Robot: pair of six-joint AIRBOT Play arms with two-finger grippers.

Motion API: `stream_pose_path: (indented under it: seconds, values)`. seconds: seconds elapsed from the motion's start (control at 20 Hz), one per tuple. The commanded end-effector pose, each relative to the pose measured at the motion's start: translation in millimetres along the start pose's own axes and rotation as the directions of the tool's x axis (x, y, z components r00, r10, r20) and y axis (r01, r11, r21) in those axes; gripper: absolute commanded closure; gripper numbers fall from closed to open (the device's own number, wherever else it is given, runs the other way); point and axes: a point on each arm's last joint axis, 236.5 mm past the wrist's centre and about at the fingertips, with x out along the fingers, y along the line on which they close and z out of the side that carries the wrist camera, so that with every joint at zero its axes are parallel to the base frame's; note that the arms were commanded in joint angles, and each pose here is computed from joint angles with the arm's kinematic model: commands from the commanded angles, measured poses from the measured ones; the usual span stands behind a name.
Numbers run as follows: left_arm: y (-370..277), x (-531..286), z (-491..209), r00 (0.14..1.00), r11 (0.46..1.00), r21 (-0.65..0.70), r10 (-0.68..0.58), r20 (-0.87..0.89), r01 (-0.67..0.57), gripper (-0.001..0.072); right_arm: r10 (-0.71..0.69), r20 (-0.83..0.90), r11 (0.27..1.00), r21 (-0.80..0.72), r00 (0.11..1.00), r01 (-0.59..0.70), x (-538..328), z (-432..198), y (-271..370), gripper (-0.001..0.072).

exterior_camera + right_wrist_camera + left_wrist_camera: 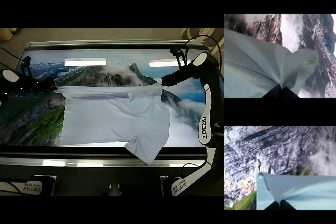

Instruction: Fold the shirts.

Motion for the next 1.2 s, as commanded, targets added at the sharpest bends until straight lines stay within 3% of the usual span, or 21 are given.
stream_pose_path:
  seconds: [0.0,0.15,0.25,0.4,0.5,0.8,1.15]
  values:
    - [8,34,27,0.997,0.999,-0.041,-0.013,0.074,0.016,0.0684,-0.028,0.072,0.999,0.033,0.997,0.026,26,14,-18,0.0698]
    - [7,26,28,0.998,1.000,-0.007,-0.019,0.057,0.019,0.0684,-0.024,0.033,1.000,-0.013,0.999,0.025,11,7,-10,0.0698]
    - [8,26,-5,0.996,0.996,0.081,-0.018,-0.087,0.025,0.0684,0.011,-0.124,0.999,-0.036,0.992,-0.015,-3,-29,3,0.0697]
    - [19,26,-66,0.938,0.997,0.075,-0.001,-0.346,0.029,0.0684,0.034,-0.339,0.999,-0.024,0.940,-0.045,-14,-80,8,0.0698]
    - [20,21,-86,0.905,0.996,0.080,-0.006,-0.425,0.044,0.0685,0.079,-0.409,0.996,-0.006,0.909,-0.089,-20,-97,19,0.0698]
    - [41,27,-109,0.861,0.996,0.087,0.068,-0.504,-0.027,0.0685,0.151,-0.531,0.988,0.105,0.834,-0.111,7,-149,39,0.0698]
    - [35,37,-116,0.853,0.995,0.102,0.071,-0.517,-0.021,0.0680,0.096,-0.528,0.994,0.101,0.844,-0.050,25,-151,43,0.0691]
